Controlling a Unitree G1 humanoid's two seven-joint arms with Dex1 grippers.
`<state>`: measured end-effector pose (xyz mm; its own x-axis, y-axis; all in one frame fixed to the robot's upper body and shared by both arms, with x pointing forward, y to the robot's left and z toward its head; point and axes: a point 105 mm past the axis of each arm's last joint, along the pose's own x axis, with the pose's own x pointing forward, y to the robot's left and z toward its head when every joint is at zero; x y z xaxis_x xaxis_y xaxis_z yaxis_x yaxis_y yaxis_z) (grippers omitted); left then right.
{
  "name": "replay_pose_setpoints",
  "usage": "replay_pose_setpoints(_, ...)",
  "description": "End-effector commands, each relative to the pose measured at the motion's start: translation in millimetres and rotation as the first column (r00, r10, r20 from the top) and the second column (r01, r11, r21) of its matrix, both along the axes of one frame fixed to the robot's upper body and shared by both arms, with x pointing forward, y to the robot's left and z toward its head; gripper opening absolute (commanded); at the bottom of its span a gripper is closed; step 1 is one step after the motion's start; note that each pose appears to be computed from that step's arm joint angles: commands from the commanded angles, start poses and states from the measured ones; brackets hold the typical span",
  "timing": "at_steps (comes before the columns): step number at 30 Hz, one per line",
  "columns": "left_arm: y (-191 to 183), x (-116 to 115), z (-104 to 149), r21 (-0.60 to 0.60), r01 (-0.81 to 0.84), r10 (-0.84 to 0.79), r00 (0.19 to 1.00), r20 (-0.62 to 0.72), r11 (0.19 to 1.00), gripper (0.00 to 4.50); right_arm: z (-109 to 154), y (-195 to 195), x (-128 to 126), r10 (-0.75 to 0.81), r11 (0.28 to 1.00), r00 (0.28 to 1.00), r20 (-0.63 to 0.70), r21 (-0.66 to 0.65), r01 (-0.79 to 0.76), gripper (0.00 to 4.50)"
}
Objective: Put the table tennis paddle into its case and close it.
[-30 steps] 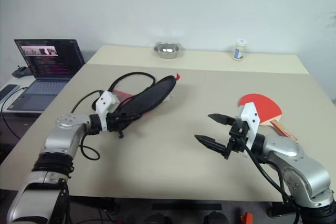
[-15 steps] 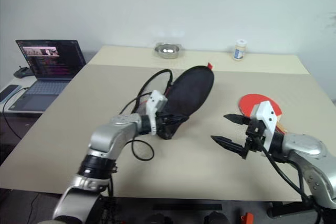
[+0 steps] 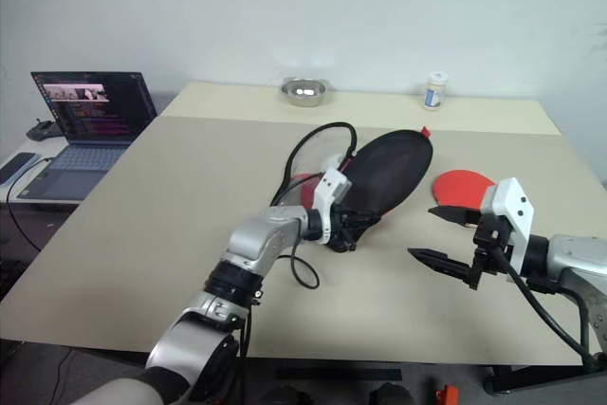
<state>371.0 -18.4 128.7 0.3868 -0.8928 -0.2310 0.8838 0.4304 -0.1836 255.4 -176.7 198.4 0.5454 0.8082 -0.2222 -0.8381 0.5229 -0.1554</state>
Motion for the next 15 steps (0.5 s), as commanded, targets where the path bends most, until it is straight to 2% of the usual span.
replay_pose_setpoints(1,-9.1,5.3,8.5,0.0,-0.001,0.001,0.999,0.035,1.0,0.04,14.3,-5.2,0.1,-0.006,1.0,0.998,0.065,-0.018,0.007,4.5)
replay_pose_setpoints(2,-11.1,5.1,8.2,0.006,0.007,-0.007,0.999,0.037,1.0,0.04,14.6,-5.6,0.3,-0.007,1.0,0.998,0.066,-0.017,0.008,4.5)
replay_pose_setpoints(5,-19.5,2.5,11.0,-0.002,0.038,-0.038,0.998,0.043,0.999,0.75,15.2,-7.2,1.3,-0.011,1.0,0.997,0.072,-0.024,0.012,4.5)
replay_pose_setpoints(11,-27.5,4.0,20.7,-0.028,0.037,-0.035,0.997,0.072,0.999,2.88,17.8,-9.7,4.0,-0.021,0.999,0.996,0.082,-0.024,0.023,4.5)
replay_pose_setpoints(15,-19.8,1.0,35.3,-0.033,0.059,-0.054,0.988,0.143,0.998,4.21,22.5,-11.8,7.8,-0.064,0.998,0.994,0.084,0.01,0.064,4.5)
